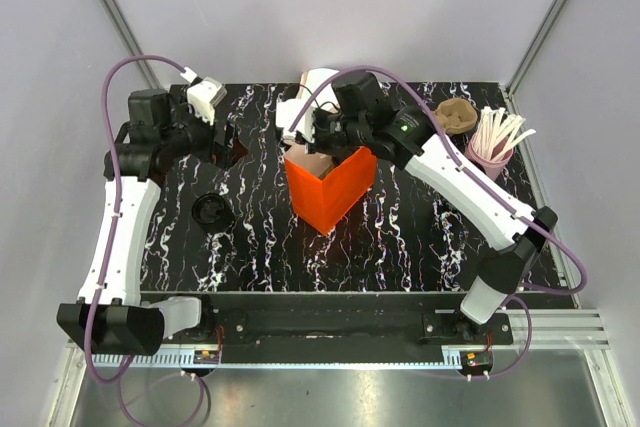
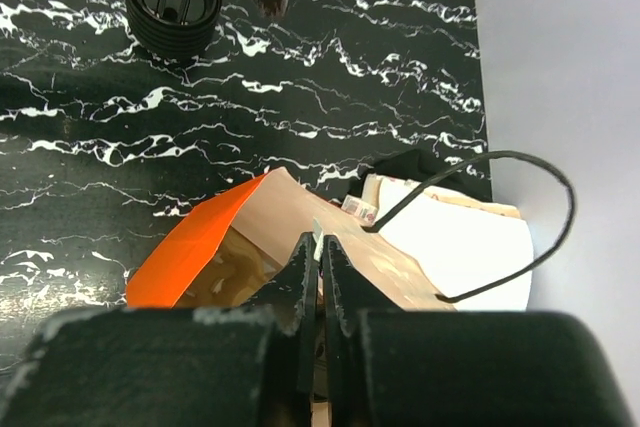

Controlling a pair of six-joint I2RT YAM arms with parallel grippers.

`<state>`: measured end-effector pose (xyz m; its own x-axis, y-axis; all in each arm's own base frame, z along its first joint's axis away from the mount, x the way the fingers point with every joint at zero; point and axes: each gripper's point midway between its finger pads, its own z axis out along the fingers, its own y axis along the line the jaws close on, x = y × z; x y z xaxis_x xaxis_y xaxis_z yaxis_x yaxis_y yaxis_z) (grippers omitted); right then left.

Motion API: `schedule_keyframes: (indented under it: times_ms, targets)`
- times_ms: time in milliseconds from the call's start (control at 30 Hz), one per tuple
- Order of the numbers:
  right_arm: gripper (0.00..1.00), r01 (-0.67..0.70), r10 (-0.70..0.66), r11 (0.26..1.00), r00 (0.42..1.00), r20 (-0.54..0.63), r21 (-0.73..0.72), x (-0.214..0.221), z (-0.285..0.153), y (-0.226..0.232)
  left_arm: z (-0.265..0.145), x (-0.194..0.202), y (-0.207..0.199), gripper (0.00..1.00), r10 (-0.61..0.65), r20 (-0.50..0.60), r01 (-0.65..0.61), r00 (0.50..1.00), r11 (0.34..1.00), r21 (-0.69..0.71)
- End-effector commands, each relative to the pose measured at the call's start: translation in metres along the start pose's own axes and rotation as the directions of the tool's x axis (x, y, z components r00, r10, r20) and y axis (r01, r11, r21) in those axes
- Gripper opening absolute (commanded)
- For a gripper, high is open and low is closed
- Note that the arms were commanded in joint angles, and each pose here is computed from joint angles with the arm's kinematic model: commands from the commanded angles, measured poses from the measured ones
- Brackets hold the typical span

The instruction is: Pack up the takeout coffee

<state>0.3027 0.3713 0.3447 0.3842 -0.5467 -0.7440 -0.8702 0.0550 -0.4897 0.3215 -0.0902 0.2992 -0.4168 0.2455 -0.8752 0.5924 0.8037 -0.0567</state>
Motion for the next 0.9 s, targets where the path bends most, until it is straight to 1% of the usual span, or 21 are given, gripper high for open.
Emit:
schedule_keyframes:
  times_ms: [0, 33, 67, 233, 367, 400, 433, 467, 500, 600, 633, 700, 733, 767, 867]
  targets:
    - [0.07, 0.038, -0.038, 0.999, 0.999, 0.021, 0.040, -0.004, 0.001, -0.004, -0.009, -0.017, -0.006, 0.99, 0.033, 0.081, -0.034, 0.996, 0.999, 0.016]
    - [0.15, 0.040, -0.041, 0.998, 0.999, 0.020, 0.045, -0.004, 0.001, -0.004, -0.009, -0.018, -0.006, 0.99, 0.033, 0.084, -0.034, 0.996, 0.999, 0.018]
    - [0.21, 0.040, -0.040, 0.998, 0.999, 0.013, 0.043, -0.001, 0.000, -0.003, -0.010, -0.018, -0.007, 0.99, 0.031, 0.084, -0.032, 0.996, 0.999, 0.018]
    - [0.27, 0.043, -0.043, 0.997, 0.999, 0.009, 0.061, -0.002, -0.010, -0.001, -0.011, -0.019, -0.008, 0.99, 0.033, 0.089, -0.035, 0.995, 0.999, 0.021]
    - [0.37, 0.043, -0.045, 0.995, 0.999, 0.021, 0.086, -0.011, -0.031, -0.003, -0.012, -0.021, -0.009, 0.99, 0.030, 0.095, -0.033, 0.995, 0.999, 0.028]
    - [0.42, 0.040, -0.043, 0.995, 0.999, 0.023, 0.094, -0.014, -0.036, -0.004, -0.012, -0.021, -0.009, 0.99, 0.032, 0.098, -0.035, 0.995, 0.999, 0.028]
    - [0.44, 0.030, -0.032, 0.994, 0.999, 0.019, 0.102, -0.015, -0.041, -0.004, -0.012, -0.022, -0.010, 0.99, 0.031, 0.098, -0.034, 0.995, 0.999, 0.030]
    - [0.49, 0.031, -0.035, 0.992, 0.999, 0.035, 0.123, -0.023, -0.052, -0.007, -0.012, -0.021, -0.010, 0.99, 0.028, 0.097, -0.031, 0.995, 0.999, 0.032]
    - [0.56, 0.022, -0.028, 0.990, 0.999, 0.039, 0.141, -0.026, -0.058, -0.010, -0.013, -0.022, -0.010, 0.99, 0.030, 0.100, -0.033, 0.995, 0.999, 0.031]
    - [0.67, -0.019, 0.007, 0.977, 0.998, 0.055, 0.214, -0.040, -0.083, -0.021, -0.014, -0.025, -0.013, 0.99, 0.029, 0.108, -0.034, 0.994, 0.999, 0.038]
    - [0.76, -0.042, 0.029, 0.966, 0.998, 0.056, 0.255, -0.043, -0.095, -0.026, -0.014, -0.025, -0.013, 0.99, 0.028, 0.109, -0.033, 0.994, 0.999, 0.043]
    - [0.89, -0.049, 0.032, 0.952, 0.998, 0.061, 0.303, -0.048, -0.109, -0.033, -0.016, -0.026, -0.016, 0.99, 0.029, 0.115, -0.035, 0.993, 0.998, 0.049]
    - [0.98, -0.069, 0.051, 0.936, 0.997, 0.061, 0.346, -0.049, -0.121, -0.039, -0.017, -0.028, -0.017, 0.99, 0.028, 0.120, -0.035, 0.992, 0.998, 0.057]
    - [1.00, -0.072, 0.054, 0.927, 0.997, 0.059, 0.368, -0.049, -0.127, -0.041, -0.017, -0.028, -0.018, 0.99, 0.027, 0.120, -0.035, 0.992, 0.997, 0.062]
    - [1.00, -0.093, 0.078, 0.893, 0.996, 0.052, 0.440, -0.047, -0.147, -0.050, -0.020, -0.030, -0.022, 0.99, 0.027, 0.129, -0.038, 0.991, 0.996, 0.077]
